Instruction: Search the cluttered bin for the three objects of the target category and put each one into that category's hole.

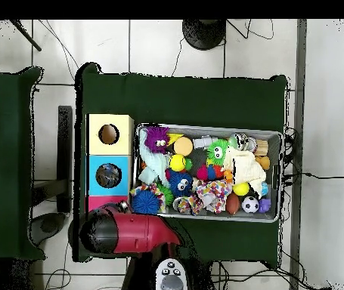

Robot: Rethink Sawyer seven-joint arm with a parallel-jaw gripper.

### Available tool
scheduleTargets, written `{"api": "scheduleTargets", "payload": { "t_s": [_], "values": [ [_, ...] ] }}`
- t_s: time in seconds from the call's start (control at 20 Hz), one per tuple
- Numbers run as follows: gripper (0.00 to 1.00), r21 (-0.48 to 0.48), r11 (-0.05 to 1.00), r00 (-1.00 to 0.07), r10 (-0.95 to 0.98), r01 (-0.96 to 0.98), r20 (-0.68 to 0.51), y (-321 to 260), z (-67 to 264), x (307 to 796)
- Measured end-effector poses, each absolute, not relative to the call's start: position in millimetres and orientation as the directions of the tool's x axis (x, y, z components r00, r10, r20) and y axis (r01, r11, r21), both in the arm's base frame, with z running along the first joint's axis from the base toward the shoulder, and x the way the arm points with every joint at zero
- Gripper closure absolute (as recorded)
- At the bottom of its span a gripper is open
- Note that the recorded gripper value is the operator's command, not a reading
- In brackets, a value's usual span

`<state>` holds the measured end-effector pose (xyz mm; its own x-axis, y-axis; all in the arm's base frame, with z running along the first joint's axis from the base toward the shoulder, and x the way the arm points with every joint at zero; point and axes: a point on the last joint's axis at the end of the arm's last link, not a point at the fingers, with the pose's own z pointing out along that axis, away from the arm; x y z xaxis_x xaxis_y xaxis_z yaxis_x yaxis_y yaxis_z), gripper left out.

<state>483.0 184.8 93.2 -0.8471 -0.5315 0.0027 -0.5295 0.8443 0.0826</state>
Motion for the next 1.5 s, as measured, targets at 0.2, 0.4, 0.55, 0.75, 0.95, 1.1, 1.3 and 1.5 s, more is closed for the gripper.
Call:
{"api": "scheduleTargets", "payload": {
  "t_s": [0.2,0.4,0.55,0.75,0.95,1.1,1.3,1.5],
  "values": [
    [1.0,0.073,0.83,-0.833,-0.554,-0.553,-0.014,197.5,104.5,482.9],
    [1.0,0.067,0.811,-0.814,-0.581,-0.581,-0.023,213.5,109.3,478.5],
    [1.0,0.07,0.803,-0.806,-0.592,-0.592,-0.019,219.9,107.0,474.4],
    [1.0,0.077,0.803,-0.806,-0.592,-0.591,-0.008,220.0,101.5,471.8],
    [1.0,0.079,0.805,-0.808,-0.59,-0.588,-0.005,218.7,97.5,472.5],
    [1.0,0.08,0.808,-0.811,-0.585,-0.584,-0.003,216.2,96.0,473.1],
    [1.0,0.082,0.817,-0.819,-0.573,-0.571,0.001,209.2,92.1,474.9],
    [1.0,0.084,0.827,-0.829,-0.559,-0.557,0.006,201.1,83.4,475.3]
  ]
}}
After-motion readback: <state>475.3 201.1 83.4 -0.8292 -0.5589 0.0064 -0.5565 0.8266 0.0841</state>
